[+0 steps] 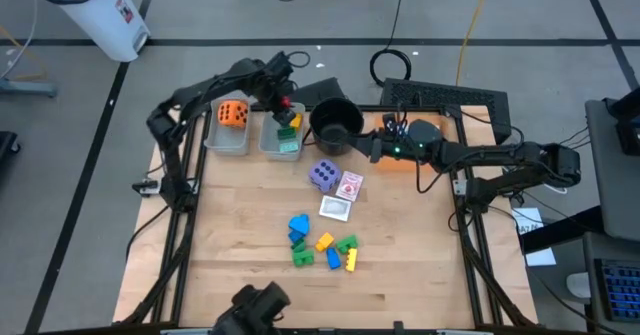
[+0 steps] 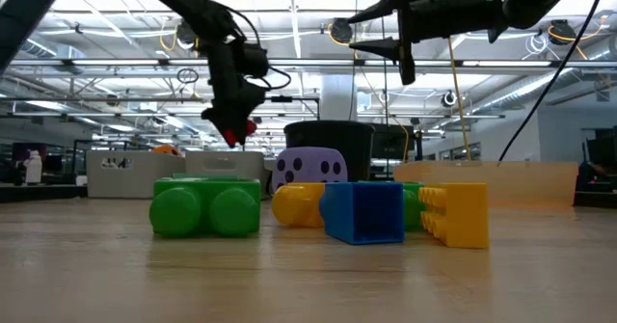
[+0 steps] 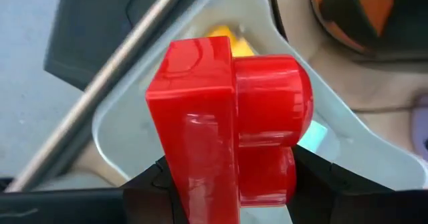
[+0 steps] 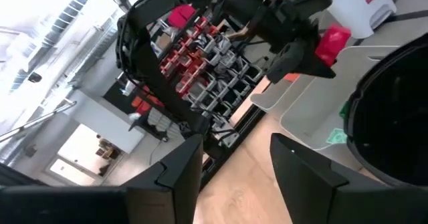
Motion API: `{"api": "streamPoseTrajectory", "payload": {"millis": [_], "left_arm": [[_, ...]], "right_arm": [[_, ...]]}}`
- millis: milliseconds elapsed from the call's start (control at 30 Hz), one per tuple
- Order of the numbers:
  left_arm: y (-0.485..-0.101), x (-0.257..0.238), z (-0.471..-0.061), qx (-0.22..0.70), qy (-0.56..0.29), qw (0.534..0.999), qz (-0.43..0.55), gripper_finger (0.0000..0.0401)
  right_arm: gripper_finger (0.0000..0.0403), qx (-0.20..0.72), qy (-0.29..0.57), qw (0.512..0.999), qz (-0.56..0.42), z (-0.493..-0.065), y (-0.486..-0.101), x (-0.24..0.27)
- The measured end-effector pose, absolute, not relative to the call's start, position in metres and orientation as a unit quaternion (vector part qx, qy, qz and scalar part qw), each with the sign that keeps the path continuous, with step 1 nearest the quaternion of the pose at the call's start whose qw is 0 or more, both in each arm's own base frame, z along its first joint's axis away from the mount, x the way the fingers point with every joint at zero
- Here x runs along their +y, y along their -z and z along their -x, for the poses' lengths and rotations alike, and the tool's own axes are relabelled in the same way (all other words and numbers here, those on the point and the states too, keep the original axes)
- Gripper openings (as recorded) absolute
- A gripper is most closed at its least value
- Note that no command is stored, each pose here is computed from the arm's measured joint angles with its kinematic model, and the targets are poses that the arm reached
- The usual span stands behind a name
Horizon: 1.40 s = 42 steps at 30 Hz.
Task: Pick & Place Toys
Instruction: Put the red game piece into the right gray bin
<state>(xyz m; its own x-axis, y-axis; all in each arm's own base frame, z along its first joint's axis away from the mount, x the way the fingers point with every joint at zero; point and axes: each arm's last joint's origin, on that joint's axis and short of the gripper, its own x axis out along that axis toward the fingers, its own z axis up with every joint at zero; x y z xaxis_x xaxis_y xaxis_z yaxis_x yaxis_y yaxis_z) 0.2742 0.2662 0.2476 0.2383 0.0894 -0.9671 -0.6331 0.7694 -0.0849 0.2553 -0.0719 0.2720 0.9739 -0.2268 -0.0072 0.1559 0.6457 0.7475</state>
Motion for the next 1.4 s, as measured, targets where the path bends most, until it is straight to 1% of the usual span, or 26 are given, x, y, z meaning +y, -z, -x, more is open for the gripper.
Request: {"api": "streamPoseTrajectory", "payload": {"millis": [100,233,333,400,533,667,1033,1400], "left_arm": [[-0.244,0.274,-0.281,0.584,-0.241,0.740,0.233,0.0179],[-0.234,0.282,-0.287,0.614,-0.247,0.713,0.231,0.0179],[-0.222,0.284,-0.289,0.638,-0.242,0.689,0.244,0.0179],[-0.216,0.284,-0.290,0.645,-0.239,0.681,0.251,0.0179],[-0.209,0.283,-0.293,0.651,-0.235,0.672,0.263,0.0179],[-0.205,0.282,-0.297,0.651,-0.232,0.674,0.261,0.0179],[-0.180,0.285,-0.300,0.676,-0.222,0.649,0.272,0.0179],[-0.178,0.286,-0.301,0.674,-0.220,0.651,0.271,0.0181]], "right_arm": [[0.0169,-0.037,0.111,0.906,-0.407,-0.255,-0.270,-0.073],[0.0169,-0.028,0.115,0.908,-0.402,-0.254,-0.269,-0.075],[0.0169,-0.018,0.092,0.910,-0.403,-0.253,-0.269,-0.078],[0.0169,-0.011,0.077,0.911,-0.405,-0.253,-0.269,-0.079],[0.0169,0.001,0.059,0.912,-0.407,-0.251,-0.268,-0.083],[0.0169,0.002,0.066,0.911,-0.408,-0.250,-0.267,-0.087],[0.0169,0.022,0.078,0.908,-0.411,-0.249,-0.263,-0.088],[0.0169,0.028,0.080,0.911,-0.404,-0.249,-0.262,-0.088]]}}
